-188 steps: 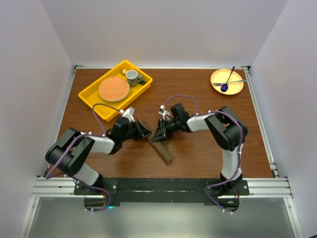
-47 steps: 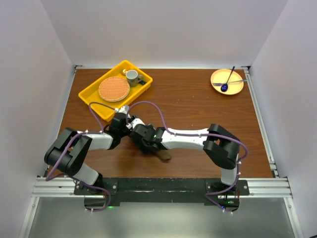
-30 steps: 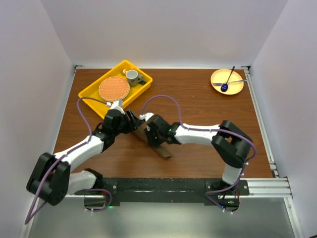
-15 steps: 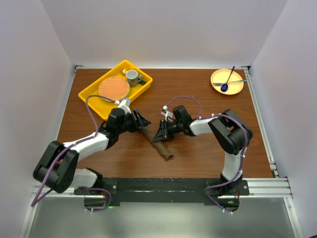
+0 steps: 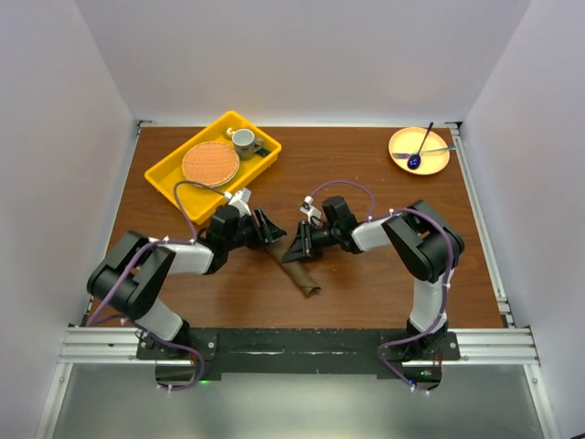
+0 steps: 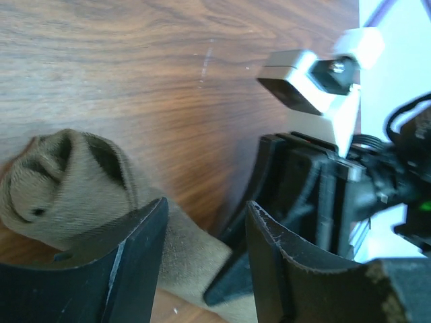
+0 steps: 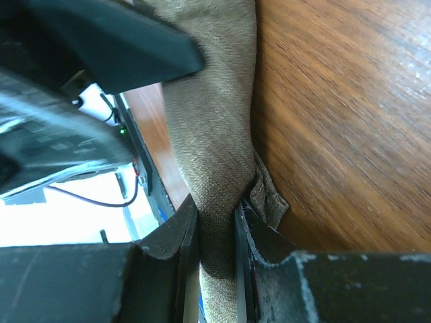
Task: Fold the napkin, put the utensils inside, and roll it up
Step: Roll the napkin with the utensil
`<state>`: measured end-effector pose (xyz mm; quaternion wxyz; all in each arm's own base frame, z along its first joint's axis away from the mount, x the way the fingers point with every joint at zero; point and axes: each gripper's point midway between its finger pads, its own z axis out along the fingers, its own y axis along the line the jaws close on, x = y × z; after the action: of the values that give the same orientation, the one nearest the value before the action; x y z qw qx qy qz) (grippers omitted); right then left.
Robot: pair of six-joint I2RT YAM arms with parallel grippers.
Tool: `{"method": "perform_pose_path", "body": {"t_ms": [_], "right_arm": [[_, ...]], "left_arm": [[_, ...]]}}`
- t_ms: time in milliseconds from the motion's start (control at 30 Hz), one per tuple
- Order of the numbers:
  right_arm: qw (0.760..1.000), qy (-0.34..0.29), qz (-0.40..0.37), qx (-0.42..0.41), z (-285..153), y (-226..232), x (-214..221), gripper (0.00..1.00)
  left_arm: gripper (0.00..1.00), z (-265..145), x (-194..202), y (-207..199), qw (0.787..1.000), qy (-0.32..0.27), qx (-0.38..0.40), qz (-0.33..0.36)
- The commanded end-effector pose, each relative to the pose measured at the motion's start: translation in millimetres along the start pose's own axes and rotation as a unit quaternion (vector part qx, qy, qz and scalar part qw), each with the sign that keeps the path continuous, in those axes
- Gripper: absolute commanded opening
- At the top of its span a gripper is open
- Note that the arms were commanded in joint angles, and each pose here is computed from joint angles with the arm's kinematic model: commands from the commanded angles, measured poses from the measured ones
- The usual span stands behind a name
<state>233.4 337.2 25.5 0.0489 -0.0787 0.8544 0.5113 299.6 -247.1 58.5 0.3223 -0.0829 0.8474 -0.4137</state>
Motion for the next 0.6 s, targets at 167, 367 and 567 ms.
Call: {"method": "perform_pose_path", "body": {"t_ms": [167,367,567], "right_arm": [[0.989,-0.022,-0.045,0.136,-29,-5,-7,0.31],[0.976,-0.005,-0.095,0.194,-43,-5,7,0.49],[0.961,-0.007,-0.091,0.260,-67,-40,39,0.52]], "left_arm": [[0.53,18,11,53,0.997,-0.008,-0.072,0.029],[0.53,21,8,50,0.997,-0.008,-0.071,0.028],[0.53,21,5,48,0.997,-0.005,-0.075,0.036]]}}
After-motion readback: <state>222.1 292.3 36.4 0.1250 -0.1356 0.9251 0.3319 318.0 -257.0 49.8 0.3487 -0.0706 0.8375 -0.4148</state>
